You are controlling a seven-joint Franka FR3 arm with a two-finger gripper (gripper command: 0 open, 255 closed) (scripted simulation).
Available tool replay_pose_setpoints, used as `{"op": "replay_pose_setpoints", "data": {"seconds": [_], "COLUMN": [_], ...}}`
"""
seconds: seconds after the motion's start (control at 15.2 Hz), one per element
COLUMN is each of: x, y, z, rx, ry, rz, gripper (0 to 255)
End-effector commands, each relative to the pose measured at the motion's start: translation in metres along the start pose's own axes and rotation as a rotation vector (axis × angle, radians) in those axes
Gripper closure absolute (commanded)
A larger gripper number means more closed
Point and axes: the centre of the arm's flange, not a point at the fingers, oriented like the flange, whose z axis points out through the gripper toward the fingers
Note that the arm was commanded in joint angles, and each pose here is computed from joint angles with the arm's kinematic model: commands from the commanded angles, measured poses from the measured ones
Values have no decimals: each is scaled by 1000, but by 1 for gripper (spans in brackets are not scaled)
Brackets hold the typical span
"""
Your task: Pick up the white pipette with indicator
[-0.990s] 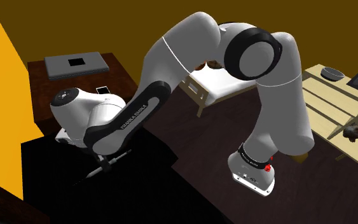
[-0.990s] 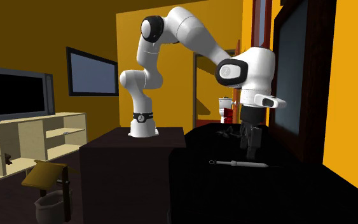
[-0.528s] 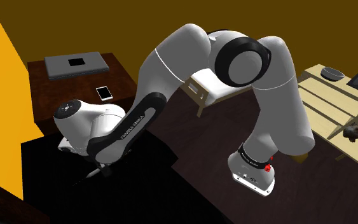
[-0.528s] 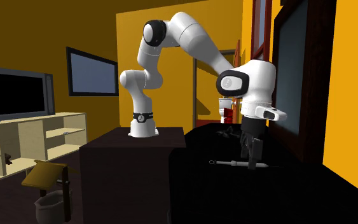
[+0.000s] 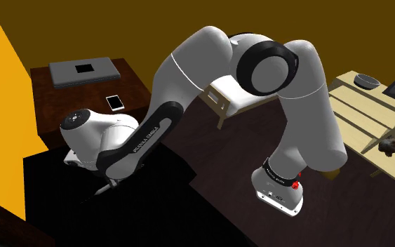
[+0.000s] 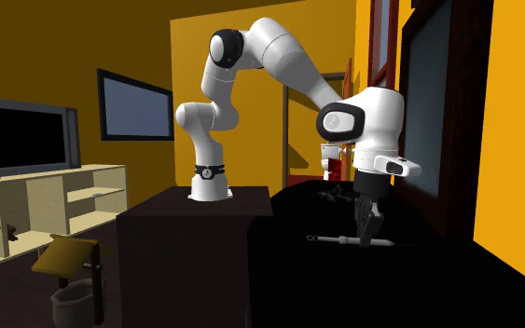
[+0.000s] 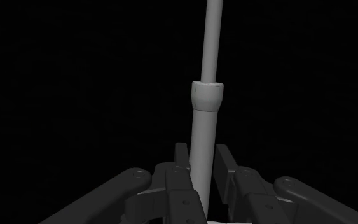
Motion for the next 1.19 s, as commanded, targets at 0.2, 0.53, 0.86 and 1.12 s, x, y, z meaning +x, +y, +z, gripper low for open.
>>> {"op": "replay_pose_setpoints", "data": {"seconds": [0.2, 0.53, 0.86, 1.12], "x": [2, -1, -3, -4], "y": [-4, -5, -6, -7], "z": [4, -22, -48, -69], "rx": [9, 9, 9, 9], "ry": [-8, -8, -8, -8], "rz": [-3, -3, -3, -3], "gripper": [255, 255, 255, 255]}}
